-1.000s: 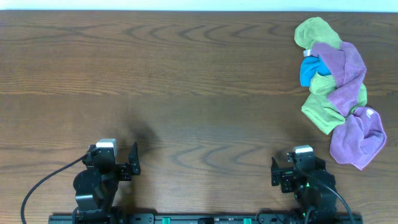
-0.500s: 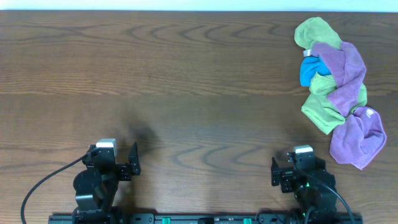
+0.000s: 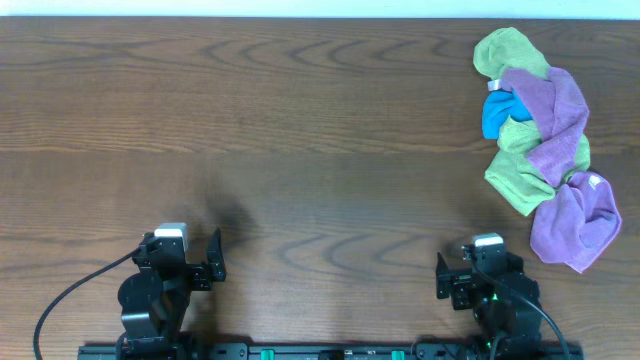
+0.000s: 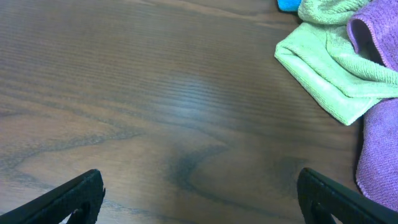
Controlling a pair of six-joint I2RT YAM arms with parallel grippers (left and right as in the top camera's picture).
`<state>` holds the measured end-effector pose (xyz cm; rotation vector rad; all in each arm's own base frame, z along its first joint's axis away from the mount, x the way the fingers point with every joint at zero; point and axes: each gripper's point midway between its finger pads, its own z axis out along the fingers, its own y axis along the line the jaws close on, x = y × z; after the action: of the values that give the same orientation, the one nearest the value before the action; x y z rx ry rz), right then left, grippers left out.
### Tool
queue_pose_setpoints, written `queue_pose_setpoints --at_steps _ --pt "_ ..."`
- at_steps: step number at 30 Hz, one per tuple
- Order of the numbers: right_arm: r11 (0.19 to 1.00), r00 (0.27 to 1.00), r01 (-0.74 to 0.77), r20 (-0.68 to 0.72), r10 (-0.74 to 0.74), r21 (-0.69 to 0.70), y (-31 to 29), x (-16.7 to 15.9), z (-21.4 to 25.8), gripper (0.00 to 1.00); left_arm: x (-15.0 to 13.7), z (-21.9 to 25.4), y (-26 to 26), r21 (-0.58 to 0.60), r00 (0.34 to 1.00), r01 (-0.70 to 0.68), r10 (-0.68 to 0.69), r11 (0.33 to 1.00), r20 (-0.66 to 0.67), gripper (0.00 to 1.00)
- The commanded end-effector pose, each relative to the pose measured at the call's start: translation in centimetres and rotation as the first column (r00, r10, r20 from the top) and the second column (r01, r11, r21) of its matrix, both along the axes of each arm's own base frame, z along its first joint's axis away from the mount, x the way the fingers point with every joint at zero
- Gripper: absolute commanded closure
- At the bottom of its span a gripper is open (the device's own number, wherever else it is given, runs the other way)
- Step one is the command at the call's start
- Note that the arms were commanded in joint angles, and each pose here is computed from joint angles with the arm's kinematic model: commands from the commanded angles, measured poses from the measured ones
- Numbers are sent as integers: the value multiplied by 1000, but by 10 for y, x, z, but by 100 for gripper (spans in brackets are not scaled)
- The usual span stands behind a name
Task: Fold the cloth
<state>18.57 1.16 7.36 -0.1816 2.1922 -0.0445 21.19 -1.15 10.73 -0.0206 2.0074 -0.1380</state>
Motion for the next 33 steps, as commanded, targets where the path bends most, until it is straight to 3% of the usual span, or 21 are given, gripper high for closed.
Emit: queue_pose_setpoints --at_steps 1,7,14,33 --pt "1000 1000 12 1 -12 -11 -3 0 -3 1 0 -6 1 -10 1000 -11 11 1000 -11 5" --pt "1000 999 22 26 -22 -15 -5 3 3 1 0 -6 1 -10 1000 -11 11 1000 -11 5" --pt "998 989 65 133 -62 -22 -12 16 53 1 0 -6 1 -10 1000 -11 11 1000 -11 5" --pt "984 984 172 -34 -174 -43 -20 71 127 1 0 -6 1 -10 1000 -11 11 1000 -11 5"
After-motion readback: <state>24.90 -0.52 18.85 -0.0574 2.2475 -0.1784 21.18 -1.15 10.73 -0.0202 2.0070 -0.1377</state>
